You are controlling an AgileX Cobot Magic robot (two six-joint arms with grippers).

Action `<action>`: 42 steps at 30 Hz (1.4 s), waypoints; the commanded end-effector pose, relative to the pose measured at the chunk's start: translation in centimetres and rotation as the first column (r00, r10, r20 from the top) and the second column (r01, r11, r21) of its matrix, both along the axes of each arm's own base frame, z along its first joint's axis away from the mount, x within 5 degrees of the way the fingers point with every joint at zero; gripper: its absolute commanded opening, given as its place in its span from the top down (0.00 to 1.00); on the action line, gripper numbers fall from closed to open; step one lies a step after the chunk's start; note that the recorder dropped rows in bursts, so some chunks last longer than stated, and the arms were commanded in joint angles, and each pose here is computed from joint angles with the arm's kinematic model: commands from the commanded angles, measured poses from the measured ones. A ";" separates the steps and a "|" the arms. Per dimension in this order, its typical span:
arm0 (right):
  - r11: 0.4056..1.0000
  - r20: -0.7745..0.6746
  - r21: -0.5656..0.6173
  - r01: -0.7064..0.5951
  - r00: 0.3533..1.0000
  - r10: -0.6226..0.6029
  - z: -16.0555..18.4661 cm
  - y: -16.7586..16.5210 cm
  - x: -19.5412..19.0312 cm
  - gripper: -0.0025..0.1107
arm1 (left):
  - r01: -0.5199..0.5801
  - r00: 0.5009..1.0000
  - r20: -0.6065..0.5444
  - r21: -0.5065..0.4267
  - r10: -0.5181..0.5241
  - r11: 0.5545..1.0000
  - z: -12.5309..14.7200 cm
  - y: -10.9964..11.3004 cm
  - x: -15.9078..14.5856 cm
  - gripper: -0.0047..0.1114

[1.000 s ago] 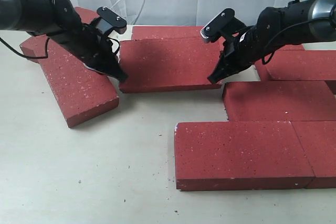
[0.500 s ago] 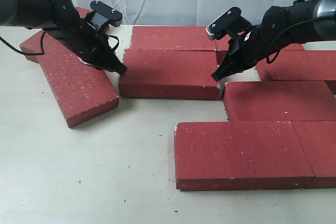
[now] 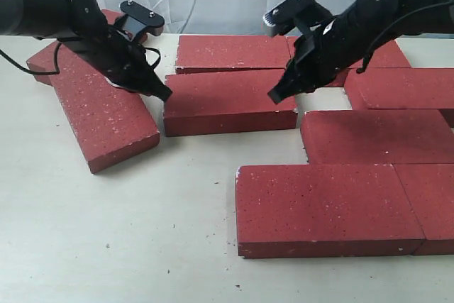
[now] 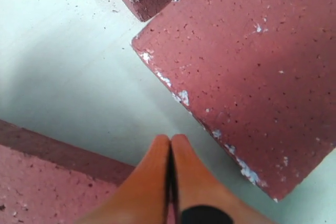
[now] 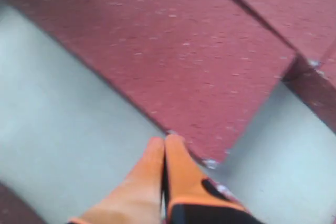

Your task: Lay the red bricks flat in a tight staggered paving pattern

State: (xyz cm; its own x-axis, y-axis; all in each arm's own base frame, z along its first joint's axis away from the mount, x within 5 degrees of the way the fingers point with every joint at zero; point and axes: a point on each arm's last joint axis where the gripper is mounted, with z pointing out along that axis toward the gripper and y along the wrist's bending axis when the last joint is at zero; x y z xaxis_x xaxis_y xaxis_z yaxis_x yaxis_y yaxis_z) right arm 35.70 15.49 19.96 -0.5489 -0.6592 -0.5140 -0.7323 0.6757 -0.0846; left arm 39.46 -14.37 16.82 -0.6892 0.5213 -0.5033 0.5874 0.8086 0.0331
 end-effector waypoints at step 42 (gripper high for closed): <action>0.964 -0.064 -0.041 -0.264 0.963 0.261 -3.9 4.6 0.4 0.99 | -0.008 1.000 0.023 -0.046 0.009 0.999 -2.0 -0.5 1.9 0.96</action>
